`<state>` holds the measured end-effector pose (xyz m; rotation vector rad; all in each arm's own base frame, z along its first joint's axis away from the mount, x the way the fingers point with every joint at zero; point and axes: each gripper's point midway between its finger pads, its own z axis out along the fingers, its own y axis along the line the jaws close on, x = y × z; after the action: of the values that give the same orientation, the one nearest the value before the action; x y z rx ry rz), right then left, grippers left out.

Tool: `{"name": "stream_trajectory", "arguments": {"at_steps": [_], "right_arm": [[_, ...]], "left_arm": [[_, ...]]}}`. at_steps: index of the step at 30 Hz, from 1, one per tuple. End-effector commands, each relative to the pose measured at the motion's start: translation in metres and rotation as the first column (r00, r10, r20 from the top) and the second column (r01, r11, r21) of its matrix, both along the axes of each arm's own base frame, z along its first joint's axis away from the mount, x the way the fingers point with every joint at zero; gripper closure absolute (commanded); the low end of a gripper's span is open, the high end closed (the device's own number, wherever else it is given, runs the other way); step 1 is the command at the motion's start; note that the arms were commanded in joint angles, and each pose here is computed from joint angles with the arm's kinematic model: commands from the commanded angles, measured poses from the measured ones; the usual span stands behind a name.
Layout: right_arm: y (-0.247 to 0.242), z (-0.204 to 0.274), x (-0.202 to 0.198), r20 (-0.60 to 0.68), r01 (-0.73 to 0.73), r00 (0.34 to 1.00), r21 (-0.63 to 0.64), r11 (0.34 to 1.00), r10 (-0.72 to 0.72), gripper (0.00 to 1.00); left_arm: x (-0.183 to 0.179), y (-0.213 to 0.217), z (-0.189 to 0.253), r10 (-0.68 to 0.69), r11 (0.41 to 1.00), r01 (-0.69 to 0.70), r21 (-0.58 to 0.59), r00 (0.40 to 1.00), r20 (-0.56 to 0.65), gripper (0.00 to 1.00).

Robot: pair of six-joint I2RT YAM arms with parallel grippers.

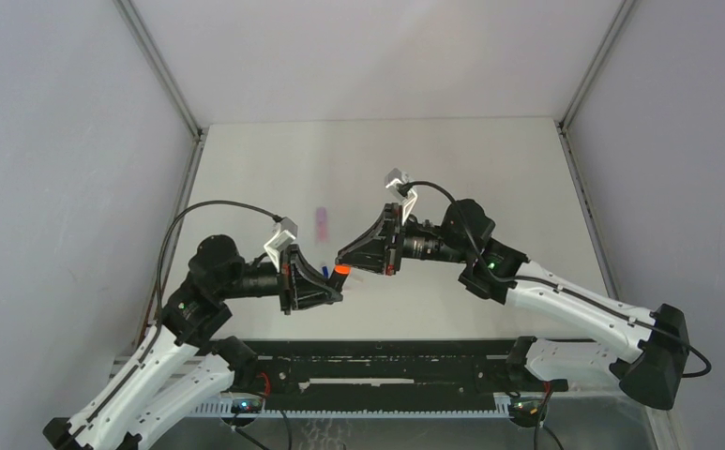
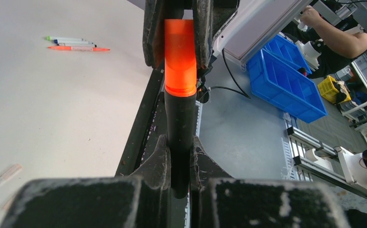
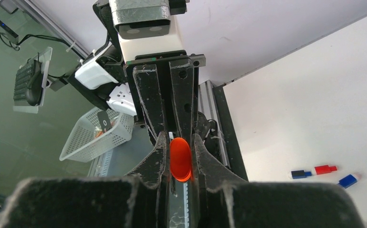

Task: Insert the pens into the pen caps
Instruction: Press the pen cap onto the pen.

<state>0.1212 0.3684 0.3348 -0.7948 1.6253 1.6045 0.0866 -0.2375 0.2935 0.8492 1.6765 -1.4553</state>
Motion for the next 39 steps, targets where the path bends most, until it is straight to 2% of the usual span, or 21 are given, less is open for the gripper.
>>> {"name": "stream_trajectory", "arguments": {"at_steps": [1,12,26,39], "right_arm": [[-0.011,-0.127,-0.078,-0.369,-0.321,0.911,-0.355,0.878,0.184,1.00],[-0.016,-0.154,-0.099,-0.456,-0.410,0.866,-0.407,0.816,0.208,1.00],[-0.022,-0.162,-0.122,-0.516,-0.518,0.809,-0.396,0.759,0.283,1.00],[-0.031,-0.178,-0.136,-0.590,-0.584,0.757,-0.420,0.695,0.280,1.00]], "left_arm": [[0.034,0.009,0.114,0.236,0.936,-0.118,-0.332,0.909,0.343,1.00],[0.045,0.018,0.129,0.308,0.912,-0.173,-0.371,0.887,0.343,1.00],[0.042,0.023,0.147,0.317,0.898,-0.154,-0.413,0.877,0.361,1.00],[0.055,0.040,0.161,0.423,0.863,-0.236,-0.447,0.822,0.382,1.00]]}}
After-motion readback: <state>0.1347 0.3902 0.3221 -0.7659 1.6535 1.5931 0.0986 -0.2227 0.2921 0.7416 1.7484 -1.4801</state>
